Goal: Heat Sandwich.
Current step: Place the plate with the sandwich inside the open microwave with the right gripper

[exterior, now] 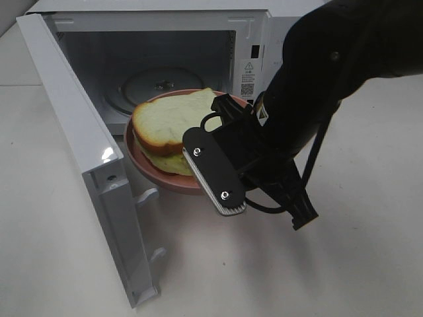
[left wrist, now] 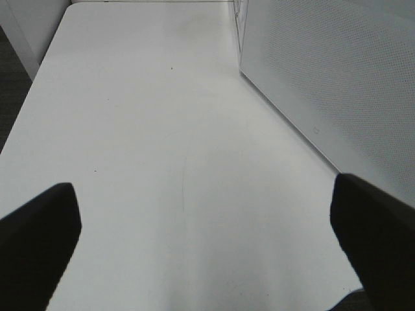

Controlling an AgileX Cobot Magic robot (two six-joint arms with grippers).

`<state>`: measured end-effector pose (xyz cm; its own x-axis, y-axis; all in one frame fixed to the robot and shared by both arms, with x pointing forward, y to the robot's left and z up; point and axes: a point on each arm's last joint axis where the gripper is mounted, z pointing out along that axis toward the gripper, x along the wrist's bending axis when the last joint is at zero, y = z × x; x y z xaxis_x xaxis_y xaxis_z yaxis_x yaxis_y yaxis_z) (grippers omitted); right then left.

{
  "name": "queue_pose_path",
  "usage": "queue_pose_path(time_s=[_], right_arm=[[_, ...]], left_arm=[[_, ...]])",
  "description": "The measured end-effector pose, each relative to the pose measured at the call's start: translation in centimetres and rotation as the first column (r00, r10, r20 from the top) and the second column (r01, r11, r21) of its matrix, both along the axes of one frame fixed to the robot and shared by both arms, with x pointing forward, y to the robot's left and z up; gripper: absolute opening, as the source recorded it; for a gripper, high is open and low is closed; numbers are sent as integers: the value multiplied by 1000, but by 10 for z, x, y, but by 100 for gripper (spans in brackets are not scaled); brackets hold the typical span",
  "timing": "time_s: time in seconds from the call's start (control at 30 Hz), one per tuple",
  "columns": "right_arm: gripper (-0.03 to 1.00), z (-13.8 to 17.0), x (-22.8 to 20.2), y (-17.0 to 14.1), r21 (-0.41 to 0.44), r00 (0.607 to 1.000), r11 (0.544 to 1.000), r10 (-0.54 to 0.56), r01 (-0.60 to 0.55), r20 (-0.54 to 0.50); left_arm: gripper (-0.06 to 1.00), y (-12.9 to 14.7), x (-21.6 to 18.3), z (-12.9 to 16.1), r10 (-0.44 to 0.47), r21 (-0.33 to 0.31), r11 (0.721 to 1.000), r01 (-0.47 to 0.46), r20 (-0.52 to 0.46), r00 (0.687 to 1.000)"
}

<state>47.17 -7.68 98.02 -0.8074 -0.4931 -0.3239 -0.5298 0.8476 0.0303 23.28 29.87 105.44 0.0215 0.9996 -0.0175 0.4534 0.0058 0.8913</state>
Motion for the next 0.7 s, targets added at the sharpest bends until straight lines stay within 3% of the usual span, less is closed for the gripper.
queue_pose_path(time_s=[0.7], right_arm=[[3,-8,37,25,-52,999,998,34,-33,6]], left_arm=[[99,0,0,0,0,0,1000,0,0,1000]])
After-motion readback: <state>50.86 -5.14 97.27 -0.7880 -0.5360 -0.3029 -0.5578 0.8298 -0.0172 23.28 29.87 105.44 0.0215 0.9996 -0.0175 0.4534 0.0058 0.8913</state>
